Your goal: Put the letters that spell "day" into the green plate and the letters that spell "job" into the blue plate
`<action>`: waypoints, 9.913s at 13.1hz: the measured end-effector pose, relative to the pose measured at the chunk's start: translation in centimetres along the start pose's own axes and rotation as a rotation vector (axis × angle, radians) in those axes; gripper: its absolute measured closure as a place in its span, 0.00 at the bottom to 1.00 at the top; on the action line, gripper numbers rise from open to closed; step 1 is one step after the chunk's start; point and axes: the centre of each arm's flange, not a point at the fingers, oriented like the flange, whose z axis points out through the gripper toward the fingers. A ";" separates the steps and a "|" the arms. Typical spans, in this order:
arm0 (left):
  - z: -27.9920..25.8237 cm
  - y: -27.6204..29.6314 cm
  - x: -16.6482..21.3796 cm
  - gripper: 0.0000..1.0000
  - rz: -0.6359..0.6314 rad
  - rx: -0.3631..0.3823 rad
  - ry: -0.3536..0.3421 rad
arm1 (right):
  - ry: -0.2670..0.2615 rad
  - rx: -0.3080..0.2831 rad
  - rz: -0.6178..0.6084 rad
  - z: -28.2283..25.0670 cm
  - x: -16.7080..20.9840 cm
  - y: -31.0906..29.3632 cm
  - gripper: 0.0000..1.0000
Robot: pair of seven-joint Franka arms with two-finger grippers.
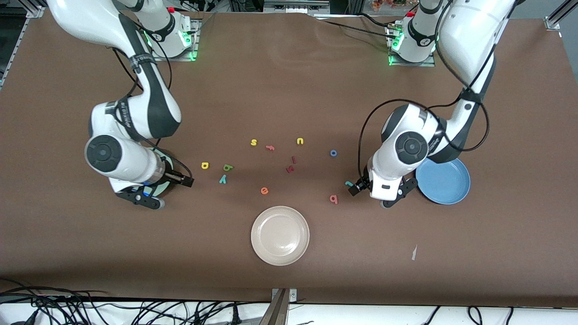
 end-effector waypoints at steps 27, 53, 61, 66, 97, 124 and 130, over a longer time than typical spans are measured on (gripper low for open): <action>8.5 1.4 -1.4 0.89 -0.366 0.008 0.022 | 0.058 0.062 0.055 16.2 -7.7 0.1 0.10; 1.3 -19.6 12.7 0.28 0.824 0.094 -0.027 | 0.053 -0.042 0.346 0.7 2.9 11.5 0.71; 3.7 -7.1 -6.9 0.00 0.669 0.096 0.004 | 0.101 0.010 0.371 7.8 2.2 14.7 0.65; 7.0 -4.7 -14.7 0.00 0.674 0.054 -0.003 | 0.106 0.027 0.362 7.3 1.9 14.0 0.09; 9.8 -3.4 -15.5 0.75 0.690 0.062 -0.033 | 0.074 0.088 0.172 14.4 -6.6 -8.0 0.04; 1.8 -0.8 4.4 0.00 0.767 0.093 -0.096 | 0.182 0.095 0.320 0.1 0.8 1.2 0.76; 5.7 6.0 -0.7 0.00 0.590 0.014 -0.037 | 0.173 0.057 0.432 -0.9 4.6 9.0 0.76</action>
